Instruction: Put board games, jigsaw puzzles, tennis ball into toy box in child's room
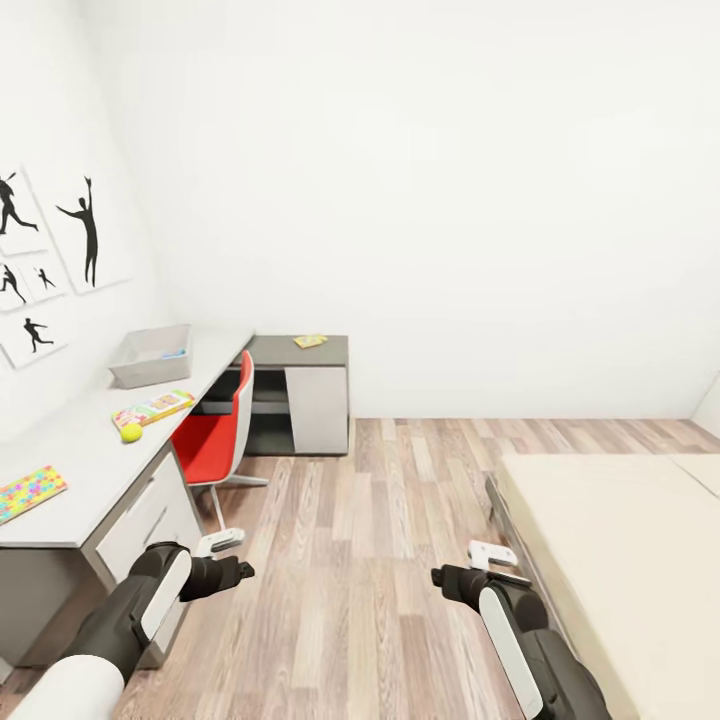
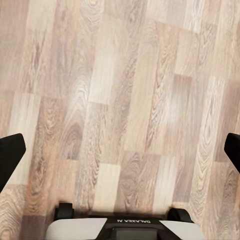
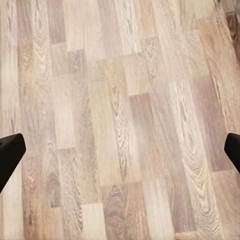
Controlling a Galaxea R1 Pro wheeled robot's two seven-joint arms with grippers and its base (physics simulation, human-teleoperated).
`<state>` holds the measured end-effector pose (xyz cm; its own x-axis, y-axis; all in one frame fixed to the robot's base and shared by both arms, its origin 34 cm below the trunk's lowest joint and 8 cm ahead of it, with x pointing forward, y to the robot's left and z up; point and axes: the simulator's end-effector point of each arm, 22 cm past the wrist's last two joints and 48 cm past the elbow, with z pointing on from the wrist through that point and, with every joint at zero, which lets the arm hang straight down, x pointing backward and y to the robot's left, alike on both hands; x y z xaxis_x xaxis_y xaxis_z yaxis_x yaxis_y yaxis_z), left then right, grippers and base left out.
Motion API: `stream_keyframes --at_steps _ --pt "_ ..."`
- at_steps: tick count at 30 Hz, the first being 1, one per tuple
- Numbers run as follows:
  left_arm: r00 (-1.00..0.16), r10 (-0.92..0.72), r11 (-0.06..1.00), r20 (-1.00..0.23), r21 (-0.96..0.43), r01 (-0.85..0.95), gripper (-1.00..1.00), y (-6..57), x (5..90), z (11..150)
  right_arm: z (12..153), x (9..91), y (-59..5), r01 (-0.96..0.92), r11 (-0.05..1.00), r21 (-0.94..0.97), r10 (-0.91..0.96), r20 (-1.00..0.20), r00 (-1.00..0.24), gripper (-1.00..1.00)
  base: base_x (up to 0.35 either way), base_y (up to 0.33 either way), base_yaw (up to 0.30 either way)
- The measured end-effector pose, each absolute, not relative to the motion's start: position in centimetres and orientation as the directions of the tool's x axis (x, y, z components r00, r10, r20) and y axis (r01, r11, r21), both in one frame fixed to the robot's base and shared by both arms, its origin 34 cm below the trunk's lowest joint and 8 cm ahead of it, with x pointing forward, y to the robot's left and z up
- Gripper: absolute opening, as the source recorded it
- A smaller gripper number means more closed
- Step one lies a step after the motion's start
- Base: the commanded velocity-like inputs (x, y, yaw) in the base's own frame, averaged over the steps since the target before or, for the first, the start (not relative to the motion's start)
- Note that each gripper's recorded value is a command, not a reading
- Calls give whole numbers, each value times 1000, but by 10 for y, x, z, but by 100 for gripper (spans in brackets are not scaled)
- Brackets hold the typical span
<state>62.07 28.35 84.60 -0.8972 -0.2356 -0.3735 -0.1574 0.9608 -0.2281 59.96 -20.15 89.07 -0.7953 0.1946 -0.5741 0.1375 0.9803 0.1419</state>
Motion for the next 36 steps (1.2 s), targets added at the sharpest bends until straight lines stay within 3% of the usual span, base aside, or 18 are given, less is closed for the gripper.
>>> stream_keyframes --at_steps 36 --pt "-895 -232 962 -380 -228 -152 100 281 622 849 894 600 -201 136 980 143 195 -580 -791 100 -24 -182 -28"
